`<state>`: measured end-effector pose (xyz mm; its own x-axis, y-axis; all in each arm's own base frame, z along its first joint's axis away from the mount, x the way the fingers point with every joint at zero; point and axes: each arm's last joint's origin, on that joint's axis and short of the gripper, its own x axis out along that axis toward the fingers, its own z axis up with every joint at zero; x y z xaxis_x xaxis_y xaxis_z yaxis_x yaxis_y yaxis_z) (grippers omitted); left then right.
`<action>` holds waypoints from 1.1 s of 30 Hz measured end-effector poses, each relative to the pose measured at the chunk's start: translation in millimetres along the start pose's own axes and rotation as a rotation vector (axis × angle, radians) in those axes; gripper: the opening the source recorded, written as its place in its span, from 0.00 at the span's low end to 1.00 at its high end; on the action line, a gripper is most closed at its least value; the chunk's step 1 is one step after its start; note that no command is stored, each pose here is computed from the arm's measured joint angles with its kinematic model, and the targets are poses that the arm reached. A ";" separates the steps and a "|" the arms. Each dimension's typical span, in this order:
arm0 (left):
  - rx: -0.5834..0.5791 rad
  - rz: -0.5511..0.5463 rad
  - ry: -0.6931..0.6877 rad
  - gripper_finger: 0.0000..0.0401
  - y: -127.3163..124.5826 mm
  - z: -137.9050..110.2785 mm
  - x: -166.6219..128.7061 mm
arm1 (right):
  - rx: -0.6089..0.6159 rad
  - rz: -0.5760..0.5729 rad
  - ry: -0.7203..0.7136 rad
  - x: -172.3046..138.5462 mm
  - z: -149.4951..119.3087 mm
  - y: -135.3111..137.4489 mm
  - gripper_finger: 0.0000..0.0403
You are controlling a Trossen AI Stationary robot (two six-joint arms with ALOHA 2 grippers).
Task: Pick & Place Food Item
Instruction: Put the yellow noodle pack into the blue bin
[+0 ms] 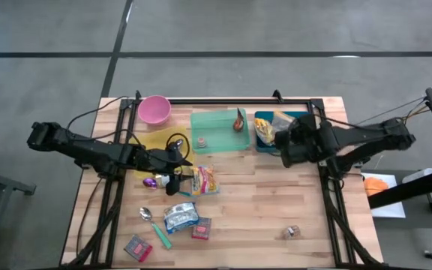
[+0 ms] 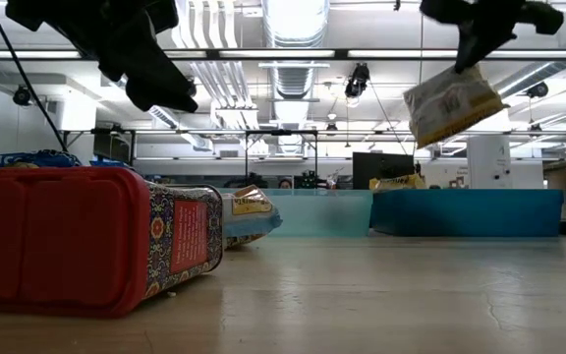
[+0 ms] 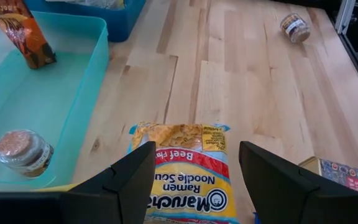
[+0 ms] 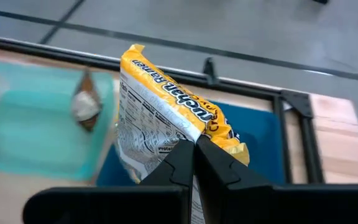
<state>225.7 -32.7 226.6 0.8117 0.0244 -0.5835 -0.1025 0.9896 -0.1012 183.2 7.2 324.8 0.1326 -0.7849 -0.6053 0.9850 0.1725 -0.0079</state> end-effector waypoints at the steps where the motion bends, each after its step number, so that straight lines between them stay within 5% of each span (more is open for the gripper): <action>1: 0.006 0.000 0.000 0.60 0.0 0.0 0.0 | 0.005 -0.017 0.000 5.0 1.5 0.4 0.02; 13: 0.027 0.001 0.000 0.60 0.2 0.1 0.0 | 0.021 -0.067 -0.019 72.6 11.7 13.5 0.02; 24: 0.068 0.012 0.014 0.60 1.0 -1.4 0.1 | -0.034 -0.128 0.044 108.1 -28.7 3.1 0.02; 33: 0.072 0.013 0.011 0.60 1.4 -1.0 0.2 | -0.079 -0.047 0.038 130.6 -50.6 11.0 0.02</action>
<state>225.1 -31.5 225.5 0.8041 0.0363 -0.5933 -0.0710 0.9969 -0.0352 205.8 -63.2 205.4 0.0810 -0.7702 -0.6327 0.9780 0.1840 -0.0987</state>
